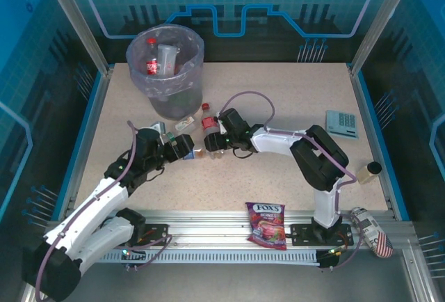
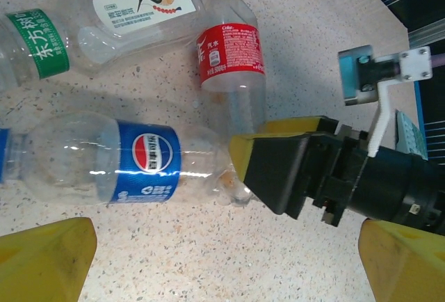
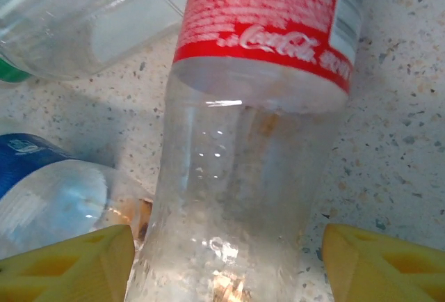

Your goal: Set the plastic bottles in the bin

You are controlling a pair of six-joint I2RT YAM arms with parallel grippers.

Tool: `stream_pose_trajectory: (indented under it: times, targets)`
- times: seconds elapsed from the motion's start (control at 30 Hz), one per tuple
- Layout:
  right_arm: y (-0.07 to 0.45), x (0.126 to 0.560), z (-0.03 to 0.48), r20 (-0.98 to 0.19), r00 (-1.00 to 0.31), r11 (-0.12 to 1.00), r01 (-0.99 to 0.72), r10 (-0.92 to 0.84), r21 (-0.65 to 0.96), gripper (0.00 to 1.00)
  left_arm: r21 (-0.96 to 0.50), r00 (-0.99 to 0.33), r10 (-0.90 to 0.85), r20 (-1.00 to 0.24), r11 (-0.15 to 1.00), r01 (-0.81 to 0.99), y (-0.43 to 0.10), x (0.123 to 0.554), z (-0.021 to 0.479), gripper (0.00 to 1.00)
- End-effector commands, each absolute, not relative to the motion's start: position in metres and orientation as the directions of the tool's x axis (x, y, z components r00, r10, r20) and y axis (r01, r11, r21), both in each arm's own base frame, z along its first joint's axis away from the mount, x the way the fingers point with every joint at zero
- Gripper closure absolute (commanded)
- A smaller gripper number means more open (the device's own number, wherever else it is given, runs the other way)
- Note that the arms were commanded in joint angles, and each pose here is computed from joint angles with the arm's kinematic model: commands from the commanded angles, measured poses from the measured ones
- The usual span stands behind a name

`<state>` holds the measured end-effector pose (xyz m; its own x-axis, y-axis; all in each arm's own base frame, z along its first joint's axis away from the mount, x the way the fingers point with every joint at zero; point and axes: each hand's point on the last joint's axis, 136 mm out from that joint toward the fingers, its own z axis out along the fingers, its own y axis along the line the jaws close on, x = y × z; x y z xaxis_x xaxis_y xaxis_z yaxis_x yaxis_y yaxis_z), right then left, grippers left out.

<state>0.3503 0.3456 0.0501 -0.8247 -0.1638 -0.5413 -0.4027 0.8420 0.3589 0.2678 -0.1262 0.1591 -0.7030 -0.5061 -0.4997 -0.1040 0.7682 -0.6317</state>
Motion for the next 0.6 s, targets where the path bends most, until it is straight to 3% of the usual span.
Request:
stream_pose_trajectory:
  times: [0.0, 0.3, 0.57]
  targets:
    - [0.351, 0.361, 0.052, -0.562, -0.815, 0.850, -0.393, -0.146, 0.350, 0.30, -0.640, -0.692, -0.519, -0.502, 0.761, -0.106, -0.127, 0.270, 0.158, 0.03]
    - [0.331, 0.363, 0.033, -0.539, -0.824, 0.890, -0.367, -0.175, 0.272, 0.33, -0.645, -0.697, -0.519, -0.495, 0.757, -0.105, -0.129, 0.270, 0.154, 0.02]
    - [0.303, 0.361, 0.040, -0.560, -0.820, 0.891, -0.336, -0.117, 0.306, 0.45, -0.793, -0.705, -0.576, -0.413, 0.609, -0.033, -0.161, 0.286, 0.171, 0.01]
